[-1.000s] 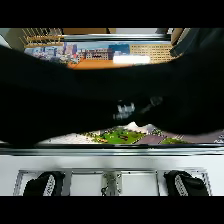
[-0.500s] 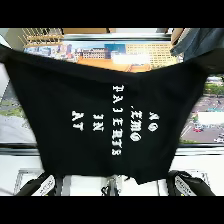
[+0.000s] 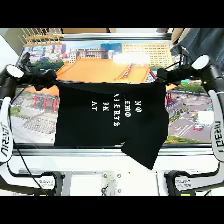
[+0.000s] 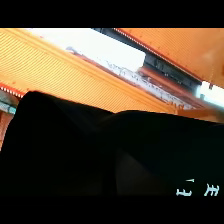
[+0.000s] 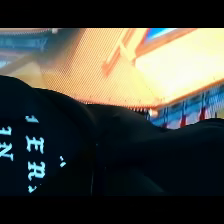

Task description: Fold the clothes and pants, and hang the long-sleeved shirts on hangers.

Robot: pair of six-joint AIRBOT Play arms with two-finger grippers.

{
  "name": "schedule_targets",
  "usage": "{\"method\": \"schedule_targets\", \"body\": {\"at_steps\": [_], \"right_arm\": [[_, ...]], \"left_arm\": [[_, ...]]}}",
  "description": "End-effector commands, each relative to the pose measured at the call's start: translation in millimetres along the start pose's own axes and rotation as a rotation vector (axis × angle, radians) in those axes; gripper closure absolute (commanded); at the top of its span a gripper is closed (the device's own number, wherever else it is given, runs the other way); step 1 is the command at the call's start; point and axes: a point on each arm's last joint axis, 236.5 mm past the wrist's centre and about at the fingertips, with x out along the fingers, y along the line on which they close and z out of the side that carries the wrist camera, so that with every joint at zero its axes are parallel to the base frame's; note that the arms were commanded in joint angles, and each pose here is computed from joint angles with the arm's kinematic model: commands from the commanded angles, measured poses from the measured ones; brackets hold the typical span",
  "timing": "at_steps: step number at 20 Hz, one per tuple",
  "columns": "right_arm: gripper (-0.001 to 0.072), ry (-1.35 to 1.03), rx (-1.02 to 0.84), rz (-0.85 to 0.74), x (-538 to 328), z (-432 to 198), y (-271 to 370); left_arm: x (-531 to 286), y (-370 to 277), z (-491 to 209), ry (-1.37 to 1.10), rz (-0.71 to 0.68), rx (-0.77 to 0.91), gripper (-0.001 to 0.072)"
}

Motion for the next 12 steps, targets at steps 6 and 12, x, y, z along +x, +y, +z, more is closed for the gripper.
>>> {"method": "schedule_targets", "body": {"at_steps": [6,12], "right_arm": [[0.0702,-0.01,-0.043,-0.199,-1,5,-59],[0.0702,0.088,-0.06,-0.284,-19,-55,-79]], "left_arm": [[9,17,3,-0.008,0.026,-0.023,0.0703],[12,43,-50,0.065,0.062,-0.063,0.0703]]}}
